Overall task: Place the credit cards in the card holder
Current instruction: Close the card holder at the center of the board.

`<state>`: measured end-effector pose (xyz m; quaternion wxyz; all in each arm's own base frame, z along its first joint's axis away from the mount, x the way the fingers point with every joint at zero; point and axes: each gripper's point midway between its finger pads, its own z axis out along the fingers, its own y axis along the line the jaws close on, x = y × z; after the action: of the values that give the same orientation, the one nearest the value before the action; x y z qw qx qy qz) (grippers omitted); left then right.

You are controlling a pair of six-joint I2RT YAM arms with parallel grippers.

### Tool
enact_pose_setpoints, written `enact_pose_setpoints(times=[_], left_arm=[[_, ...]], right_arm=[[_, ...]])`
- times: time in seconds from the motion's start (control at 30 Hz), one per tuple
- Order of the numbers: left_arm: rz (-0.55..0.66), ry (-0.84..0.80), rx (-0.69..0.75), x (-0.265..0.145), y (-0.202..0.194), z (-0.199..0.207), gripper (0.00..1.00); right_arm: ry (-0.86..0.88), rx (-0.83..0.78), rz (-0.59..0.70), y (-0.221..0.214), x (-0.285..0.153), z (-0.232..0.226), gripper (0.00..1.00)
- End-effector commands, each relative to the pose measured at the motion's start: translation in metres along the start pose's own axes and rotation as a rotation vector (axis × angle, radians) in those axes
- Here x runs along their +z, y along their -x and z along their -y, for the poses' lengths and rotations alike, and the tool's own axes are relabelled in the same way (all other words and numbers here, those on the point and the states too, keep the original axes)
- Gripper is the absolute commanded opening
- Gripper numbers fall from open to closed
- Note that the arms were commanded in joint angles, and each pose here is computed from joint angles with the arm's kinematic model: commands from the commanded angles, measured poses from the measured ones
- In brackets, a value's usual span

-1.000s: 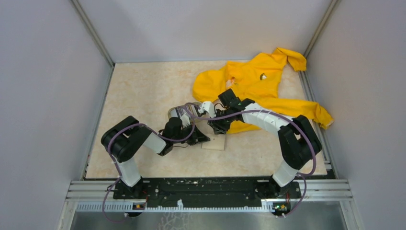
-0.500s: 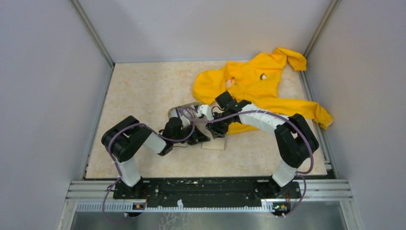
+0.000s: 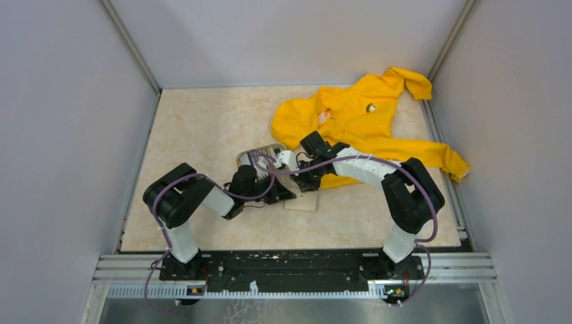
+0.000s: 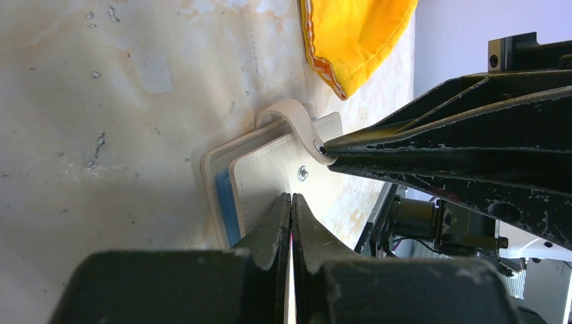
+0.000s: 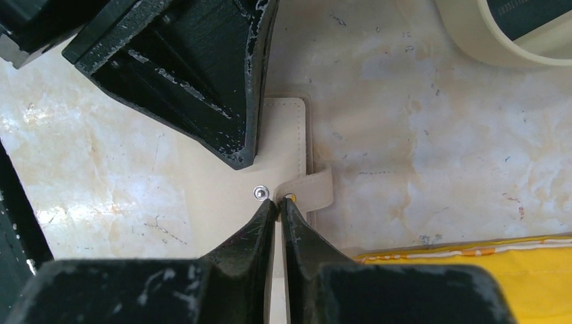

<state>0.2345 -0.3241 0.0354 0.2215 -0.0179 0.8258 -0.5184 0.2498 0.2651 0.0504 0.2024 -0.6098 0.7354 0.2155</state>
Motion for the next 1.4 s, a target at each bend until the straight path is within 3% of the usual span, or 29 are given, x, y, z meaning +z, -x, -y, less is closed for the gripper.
enact_pose_setpoints(times=[0.0,0.1,0.57,1.37], left_arm=[[0.007,0.015,0.004,0.001,0.0,-0.007,0.05],[0.007,0.017,0.004,0.002,0.0,-0.007,0.05],[0.009,0.029,0.004,0.002,0.002,-0.007,0.04],[0.007,0.022,0.004,0.002,0.001,-0.007,0.03]], right_arm=[[-0.036,-0.023,0.044,0.018,-0.007,0.007,0.06],[-0.038,-0.023,0.046,0.019,-0.008,0.007,0.0],[0.038,-0.039,0.019,0.012,-0.01,-0.008,0.0],[0.02,-0.067,-0.038,0.007,0.005,-0.013,0.0]])
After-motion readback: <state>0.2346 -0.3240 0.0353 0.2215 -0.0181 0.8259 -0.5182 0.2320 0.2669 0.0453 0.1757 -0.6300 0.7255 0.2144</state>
